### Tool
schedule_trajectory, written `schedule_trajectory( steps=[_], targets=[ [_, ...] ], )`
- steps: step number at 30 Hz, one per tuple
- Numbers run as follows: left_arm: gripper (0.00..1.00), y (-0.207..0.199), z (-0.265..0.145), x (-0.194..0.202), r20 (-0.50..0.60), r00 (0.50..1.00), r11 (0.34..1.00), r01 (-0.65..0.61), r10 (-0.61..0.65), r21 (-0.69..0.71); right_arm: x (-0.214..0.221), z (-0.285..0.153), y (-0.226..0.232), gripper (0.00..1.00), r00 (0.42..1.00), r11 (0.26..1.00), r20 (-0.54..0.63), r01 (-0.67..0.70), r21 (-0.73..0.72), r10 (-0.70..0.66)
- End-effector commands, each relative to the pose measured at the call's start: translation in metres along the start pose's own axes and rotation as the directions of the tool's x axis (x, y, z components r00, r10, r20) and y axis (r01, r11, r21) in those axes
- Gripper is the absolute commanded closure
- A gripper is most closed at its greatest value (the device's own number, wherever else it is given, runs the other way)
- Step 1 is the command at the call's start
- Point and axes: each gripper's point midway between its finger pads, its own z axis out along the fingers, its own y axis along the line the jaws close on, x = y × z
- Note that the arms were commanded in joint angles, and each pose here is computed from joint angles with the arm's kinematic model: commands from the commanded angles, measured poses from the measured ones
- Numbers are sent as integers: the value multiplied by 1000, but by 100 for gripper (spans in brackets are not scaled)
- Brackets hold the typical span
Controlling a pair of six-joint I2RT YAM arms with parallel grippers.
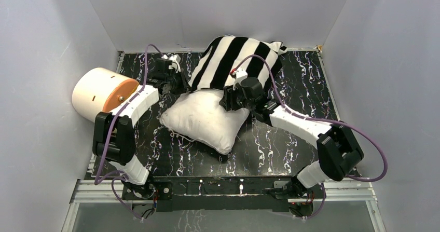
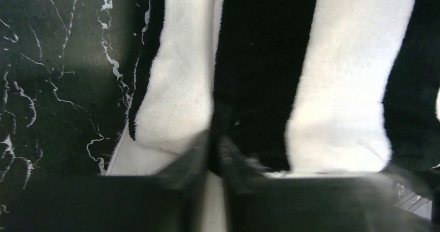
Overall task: Put the pillow into the pillowcase
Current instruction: Stuff the pillow into the pillowcase.
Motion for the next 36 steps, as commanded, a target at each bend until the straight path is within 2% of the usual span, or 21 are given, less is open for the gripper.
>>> schedule_trajectory(
  steps=[1, 4, 6, 9, 10, 14, 20, 22, 23, 24, 26, 27, 28, 29, 30, 31, 34, 36],
  targets=[
    [69, -10, -38, -25, 68, 996, 998, -63, 65, -30, -19, -41, -9, 39, 990, 990, -14, 142, 24, -142],
    [45, -29, -75, -33, 157, 972, 985, -173, 174, -21, -14, -76, -37, 34, 972, 960, -33, 235, 151, -233],
    [40, -62, -108, -15, 234, 915, 945, -323, 327, -59, -11, -100, -63, 33, 959, 924, -20, 279, 260, -284],
    [38, -102, -126, 25, 255, 899, 931, -365, 357, -17, -2, -107, -81, 35, 953, 906, -12, 291, 307, -302],
    [36, -109, -125, 38, 252, 895, 927, -375, 368, -20, 4, -103, -84, 36, 940, 897, 2, 326, 298, -342],
    [34, -129, -106, 67, 193, 892, 908, -419, 409, 12, 18, -90, -95, 37, 940, 898, -2, 325, 297, -340],
    [26, -159, -66, 95, 168, 876, 884, -466, 453, 46, 32, -69, -102, 40, 940, 904, -1, 327, 276, -340],
    [25, -153, -45, 102, 138, 880, 888, -461, 454, 14, 35, -62, -96, 44, 942, 919, 14, 323, 226, -335],
    [25, -144, -31, 105, 117, 881, 888, -459, 459, -34, 37, -59, -93, 48, 943, 924, 18, 321, 208, -332],
    [25, -137, -21, 109, 98, 882, 887, -457, 461, -64, 36, -58, -90, 57, 943, 927, 23, 323, 192, -333],
    [30, -123, -5, 108, 81, 880, 879, -454, 468, -145, 26, -58, -82, 82, 931, 924, 56, 347, 163, -360],
    [39, -118, 2, 108, 67, 884, 879, -446, 462, -170, 17, -60, -78, 95, 922, 918, 77, 365, 155, -379],
    [57, -115, 6, 106, 63, 891, 882, -432, 450, -188, 9, -63, -70, 100, 914, 916, 96, 383, 123, -395],
    [80, -113, 9, 102, 73, 901, 891, -406, 427, -201, 2, -66, -63, 100, 909, 913, 101, 395, 98, -404],
    [95, -112, 11, 98, 94, 909, 902, -381, 405, -205, -9, -70, -54, 100, 904, 912, 126, 403, 73, -409],
    [100, -114, 11, 93, 120, 918, 915, -353, 379, -193, -16, -75, -45, 100, 907, 916, 130, 399, 35, -400],
    [100, -120, 12, 75, 199, 940, 958, -254, 277, -136, -36, -93, -2, 100, 921, 918, 185, 371, -143, -343],
    [100, -125, 14, 60, 241, 944, 973, -203, 224, -110, -47, -110, 28, 100, 923, 894, 228, 364, -262, -309]
  ],
)
